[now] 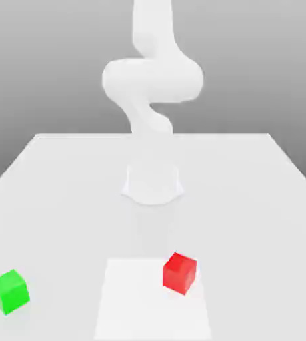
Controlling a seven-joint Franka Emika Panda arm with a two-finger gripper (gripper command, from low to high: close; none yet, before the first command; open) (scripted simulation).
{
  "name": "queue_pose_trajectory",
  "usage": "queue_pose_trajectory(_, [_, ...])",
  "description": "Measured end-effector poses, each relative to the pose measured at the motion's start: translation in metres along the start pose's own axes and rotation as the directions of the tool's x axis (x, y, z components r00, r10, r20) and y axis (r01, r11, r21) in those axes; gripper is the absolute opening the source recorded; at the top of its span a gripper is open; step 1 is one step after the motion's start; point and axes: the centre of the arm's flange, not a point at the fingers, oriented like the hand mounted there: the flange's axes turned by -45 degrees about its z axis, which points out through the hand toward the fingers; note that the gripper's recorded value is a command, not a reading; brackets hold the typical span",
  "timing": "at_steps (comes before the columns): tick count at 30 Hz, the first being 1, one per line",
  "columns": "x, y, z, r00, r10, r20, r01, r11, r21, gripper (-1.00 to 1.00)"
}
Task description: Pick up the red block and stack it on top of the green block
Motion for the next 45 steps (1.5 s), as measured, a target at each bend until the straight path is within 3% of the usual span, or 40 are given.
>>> queue_pose_trajectory(10, [-0.12,-0.022,0.227,0.905,0.247,0.347,-0.218,0.968,-0.122,0.0])
queue_pose_trajectory(18, [-0.283,-0.028,0.328,0.708,0.443,0.551,-0.323,0.896,-0.305,0.0])
queue_pose_trajectory(25, [-0.341,-0.026,0.378,0.677,0.47,0.567,-0.333,0.882,-0.335,0.0])
queue_pose_trajectory(26, [-0.346,-0.025,0.383,0.677,0.47,0.567,-0.332,0.882,-0.335,-1.0])
queue_pose_trajectory(33, [-0.346,-0.025,0.383,0.677,0.47,0.566,-0.333,0.882,-0.334,-1.0])
queue_pose_trajectory(40, [-0.304,-0.023,0.342,0.674,0.479,0.563,-0.339,0.877,-0.34,-1.0])
queue_pose_trajectory(42, [-0.283,0.006,0.347,0.649,0.534,0.542,-0.384,0.845,-0.372,-1.0])
queue_pose_trajectory(45, [-0.254,0.107,0.354,0.554,0.696,0.456,-0.513,0.717,-0.472,-1.0])
